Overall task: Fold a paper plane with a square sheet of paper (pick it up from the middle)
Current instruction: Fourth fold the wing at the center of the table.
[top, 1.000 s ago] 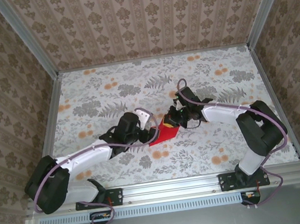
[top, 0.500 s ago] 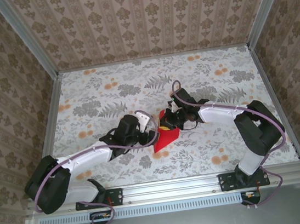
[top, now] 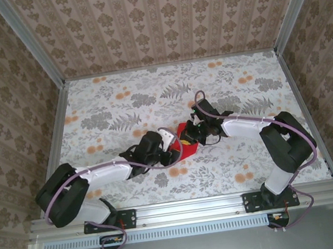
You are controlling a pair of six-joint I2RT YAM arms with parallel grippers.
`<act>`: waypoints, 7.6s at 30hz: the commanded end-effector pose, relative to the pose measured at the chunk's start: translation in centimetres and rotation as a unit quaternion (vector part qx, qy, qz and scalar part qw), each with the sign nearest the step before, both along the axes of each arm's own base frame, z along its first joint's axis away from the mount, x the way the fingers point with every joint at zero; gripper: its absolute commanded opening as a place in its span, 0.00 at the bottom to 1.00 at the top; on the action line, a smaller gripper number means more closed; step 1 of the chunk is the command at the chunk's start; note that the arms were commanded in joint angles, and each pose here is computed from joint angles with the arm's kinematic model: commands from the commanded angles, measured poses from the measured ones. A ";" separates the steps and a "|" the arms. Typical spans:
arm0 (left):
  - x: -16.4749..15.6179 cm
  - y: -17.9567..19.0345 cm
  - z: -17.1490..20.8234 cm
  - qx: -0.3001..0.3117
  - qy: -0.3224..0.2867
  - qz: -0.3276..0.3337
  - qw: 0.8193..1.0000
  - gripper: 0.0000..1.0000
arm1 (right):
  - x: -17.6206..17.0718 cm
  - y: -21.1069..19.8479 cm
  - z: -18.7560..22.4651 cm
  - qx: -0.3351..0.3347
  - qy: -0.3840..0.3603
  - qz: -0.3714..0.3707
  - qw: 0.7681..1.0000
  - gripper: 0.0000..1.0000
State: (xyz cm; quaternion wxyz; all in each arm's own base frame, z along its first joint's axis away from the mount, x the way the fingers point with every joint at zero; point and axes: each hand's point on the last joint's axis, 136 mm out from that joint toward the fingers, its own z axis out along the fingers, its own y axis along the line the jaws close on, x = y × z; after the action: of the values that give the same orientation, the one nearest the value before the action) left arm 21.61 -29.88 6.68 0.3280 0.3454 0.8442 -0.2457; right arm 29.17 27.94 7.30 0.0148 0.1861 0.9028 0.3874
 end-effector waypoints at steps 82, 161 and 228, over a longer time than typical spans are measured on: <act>0.5 -5.3 0.6 0.018 -0.101 -0.098 0.990 0.01 | 0.4 -4.9 0.0 0.006 0.045 -0.095 0.994 0.36; 1.4 -5.3 -0.8 -0.214 0.262 0.075 0.938 0.00 | -0.3 -5.6 -0.8 -0.020 -0.152 -0.020 0.988 0.52; 1.0 -4.7 -1.5 -0.182 0.308 0.071 0.931 0.18 | -5.4 -12.1 -12.3 -0.269 0.102 -0.045 0.957 0.54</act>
State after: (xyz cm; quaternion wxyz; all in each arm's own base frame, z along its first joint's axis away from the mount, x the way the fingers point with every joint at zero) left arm 22.39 -34.02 5.03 0.1229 0.1163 0.8672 -0.4682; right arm 29.61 21.68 1.64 0.0682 0.2088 0.9365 0.2733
